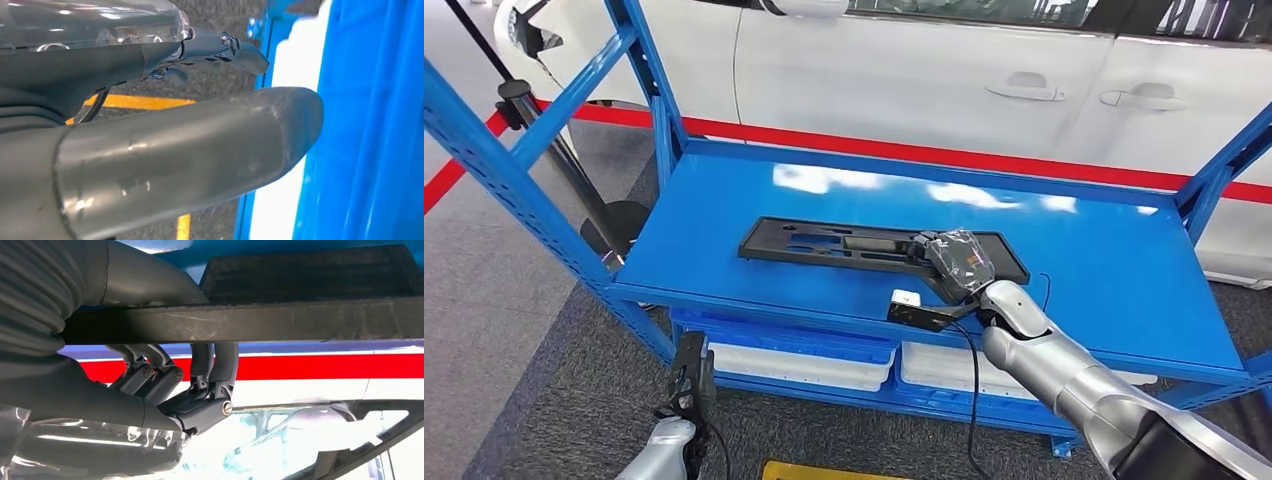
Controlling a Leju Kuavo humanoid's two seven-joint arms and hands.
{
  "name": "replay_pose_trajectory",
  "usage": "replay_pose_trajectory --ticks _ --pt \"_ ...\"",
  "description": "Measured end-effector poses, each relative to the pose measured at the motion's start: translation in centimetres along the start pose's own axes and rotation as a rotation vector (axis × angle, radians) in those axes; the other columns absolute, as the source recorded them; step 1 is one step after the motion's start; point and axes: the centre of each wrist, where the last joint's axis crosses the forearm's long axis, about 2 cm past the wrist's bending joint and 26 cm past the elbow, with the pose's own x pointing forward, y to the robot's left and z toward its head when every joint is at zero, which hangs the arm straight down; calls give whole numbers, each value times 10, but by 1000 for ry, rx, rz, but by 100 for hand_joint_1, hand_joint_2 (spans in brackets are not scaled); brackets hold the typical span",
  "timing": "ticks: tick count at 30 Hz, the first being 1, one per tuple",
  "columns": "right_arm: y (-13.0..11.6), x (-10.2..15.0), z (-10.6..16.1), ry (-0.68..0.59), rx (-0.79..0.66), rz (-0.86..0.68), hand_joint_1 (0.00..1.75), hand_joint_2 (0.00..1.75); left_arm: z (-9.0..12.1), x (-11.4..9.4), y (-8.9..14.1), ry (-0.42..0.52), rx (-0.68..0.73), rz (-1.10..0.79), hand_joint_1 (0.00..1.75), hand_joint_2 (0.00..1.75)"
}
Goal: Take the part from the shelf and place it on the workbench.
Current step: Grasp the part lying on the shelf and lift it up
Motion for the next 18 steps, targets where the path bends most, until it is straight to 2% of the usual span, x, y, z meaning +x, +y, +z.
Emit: replay_pose_trajectory --ticks 4,7,10,15,18 --pt "3 3 4 -5 7 -16 175 175 0 -1 0 2 1 5 0 0" --pt "4 4 7 -42 5 -90 175 175 1 -4 0 2 6 17 0 0" --pt "-3 11 10 -132 -12 -248 175 175 2 -9 1 -16 25 44 0 0" --pt "-31 55 11 -262 -85 -567 175 175 8 -32 9 -28 105 104 0 0" --pt "-51 70 14 -294 -158 -736 175 175 9 -42 18 -31 156 138 0 0"
